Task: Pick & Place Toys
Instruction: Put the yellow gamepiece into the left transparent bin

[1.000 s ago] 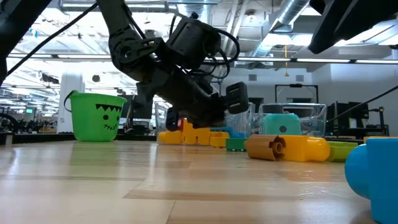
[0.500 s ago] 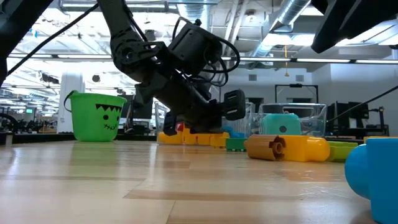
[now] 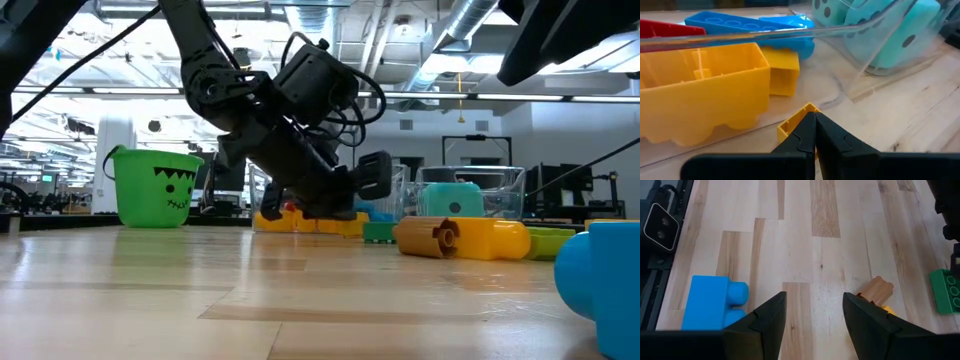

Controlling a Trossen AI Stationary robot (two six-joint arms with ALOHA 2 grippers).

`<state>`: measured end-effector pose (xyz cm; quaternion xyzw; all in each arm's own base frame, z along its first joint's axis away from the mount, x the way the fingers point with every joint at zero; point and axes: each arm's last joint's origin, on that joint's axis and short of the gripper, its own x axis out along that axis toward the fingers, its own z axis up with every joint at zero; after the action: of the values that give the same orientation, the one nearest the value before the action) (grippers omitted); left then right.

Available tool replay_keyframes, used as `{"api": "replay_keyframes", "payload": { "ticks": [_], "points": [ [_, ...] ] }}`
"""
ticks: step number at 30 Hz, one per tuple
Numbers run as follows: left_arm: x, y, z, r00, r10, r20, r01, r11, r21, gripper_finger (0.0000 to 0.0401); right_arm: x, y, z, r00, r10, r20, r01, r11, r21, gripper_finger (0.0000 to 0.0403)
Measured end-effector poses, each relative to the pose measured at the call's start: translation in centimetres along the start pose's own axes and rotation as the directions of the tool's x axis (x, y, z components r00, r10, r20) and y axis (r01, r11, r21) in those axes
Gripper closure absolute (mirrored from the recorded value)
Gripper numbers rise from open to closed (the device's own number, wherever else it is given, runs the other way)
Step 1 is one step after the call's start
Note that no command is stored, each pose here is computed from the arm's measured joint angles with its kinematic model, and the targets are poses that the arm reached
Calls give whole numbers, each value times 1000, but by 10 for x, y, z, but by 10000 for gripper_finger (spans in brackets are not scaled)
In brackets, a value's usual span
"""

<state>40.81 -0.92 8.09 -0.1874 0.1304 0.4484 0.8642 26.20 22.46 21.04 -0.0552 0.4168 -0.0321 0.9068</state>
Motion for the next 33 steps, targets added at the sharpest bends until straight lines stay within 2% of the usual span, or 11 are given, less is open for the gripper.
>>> {"api": "replay_keyframes", "payload": {
  "ticks": [9, 17, 21, 25, 33],
  "points": [
    [-16, -9, -11, 997, -49, -55, 52, 997, 50, 400, 0, 0, 0, 1000, 0, -1, 0, 1000, 7, 217],
    [-44, -17, -31, 992, -65, -104, 81, 984, 158, 400, -3, 4, -2, 1000, 13, 0, -13, 1000, 5, 217],
    [-54, -17, -29, 990, -53, -131, 80, 975, 206, 400, -4, 5, -3, 1000, 17, 1, -17, 1000, 5, 217],
    [-67, -15, -20, 977, -47, -207, 102, 959, 265, 400, -4, 5, -3, 1000, 17, 0, -17, 1000, 11, 217],
    [-104, -5, -5, 943, -2, -333, 145, 903, 405, 400, -3, 5, -3, 1000, 17, 1, -17, 1000, 13, 217]
  ]
}}
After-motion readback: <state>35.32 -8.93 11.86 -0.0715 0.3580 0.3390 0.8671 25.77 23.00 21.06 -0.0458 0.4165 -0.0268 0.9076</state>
